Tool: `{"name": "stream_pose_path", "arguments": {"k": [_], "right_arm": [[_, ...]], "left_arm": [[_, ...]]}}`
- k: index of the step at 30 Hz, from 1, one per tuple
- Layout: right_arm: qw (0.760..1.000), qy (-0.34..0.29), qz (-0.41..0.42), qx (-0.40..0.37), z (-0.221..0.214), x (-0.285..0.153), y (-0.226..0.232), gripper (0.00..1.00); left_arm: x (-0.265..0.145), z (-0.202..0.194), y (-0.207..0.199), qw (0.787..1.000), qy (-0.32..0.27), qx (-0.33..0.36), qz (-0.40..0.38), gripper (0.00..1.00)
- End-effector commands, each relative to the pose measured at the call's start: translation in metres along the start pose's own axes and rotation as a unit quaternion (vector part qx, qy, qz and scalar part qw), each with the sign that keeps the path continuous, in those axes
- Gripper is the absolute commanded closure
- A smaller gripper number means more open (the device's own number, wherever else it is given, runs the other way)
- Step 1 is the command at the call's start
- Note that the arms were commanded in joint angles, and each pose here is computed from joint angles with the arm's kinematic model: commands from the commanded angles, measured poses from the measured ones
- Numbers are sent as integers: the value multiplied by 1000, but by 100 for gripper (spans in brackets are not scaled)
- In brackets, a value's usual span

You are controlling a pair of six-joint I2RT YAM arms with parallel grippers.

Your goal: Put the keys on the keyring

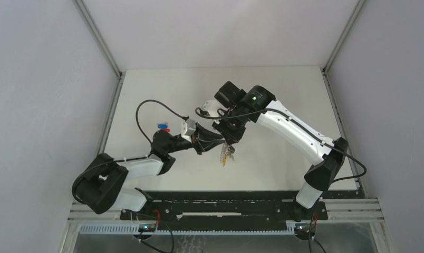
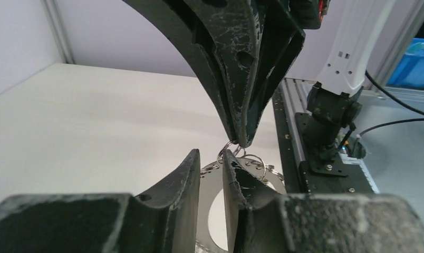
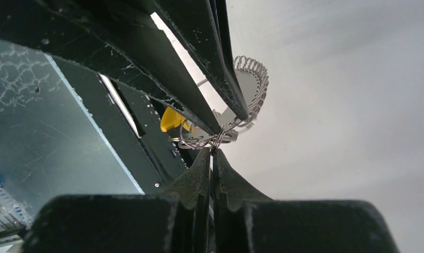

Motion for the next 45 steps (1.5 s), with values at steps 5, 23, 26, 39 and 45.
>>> {"name": "stream_pose_path", "arguments": {"k": [5, 23, 26, 39, 45], "right_arm": [[999, -25, -8, -33, 3, -12, 4, 100], [998, -30, -5, -57, 4, -16, 11, 100], [998, -32, -5, -59, 3, -17, 11, 100], [997, -39, -4, -65, 4, -20, 12, 100], [997, -39, -2, -72, 6, -18, 14, 100]], "left_arm": [[11, 28, 1, 996, -50, 18, -65, 77], [14, 13, 3, 995, -22, -6, -101, 80], [15, 13, 3, 994, -20, -7, -106, 81], [16, 8, 5, 994, -12, -15, -108, 81], [18, 12, 3, 993, -17, -13, -119, 91]]}}
Point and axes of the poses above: each gripper's point midway between its finger pads, its own x axis out along the fingers, its own y axis along the line the jaws close on, z = x × y, the point moved 10 cm from there along -x, back along the fingers, and after that the axes turned 7 degrees about x, right-handed, at the moved point
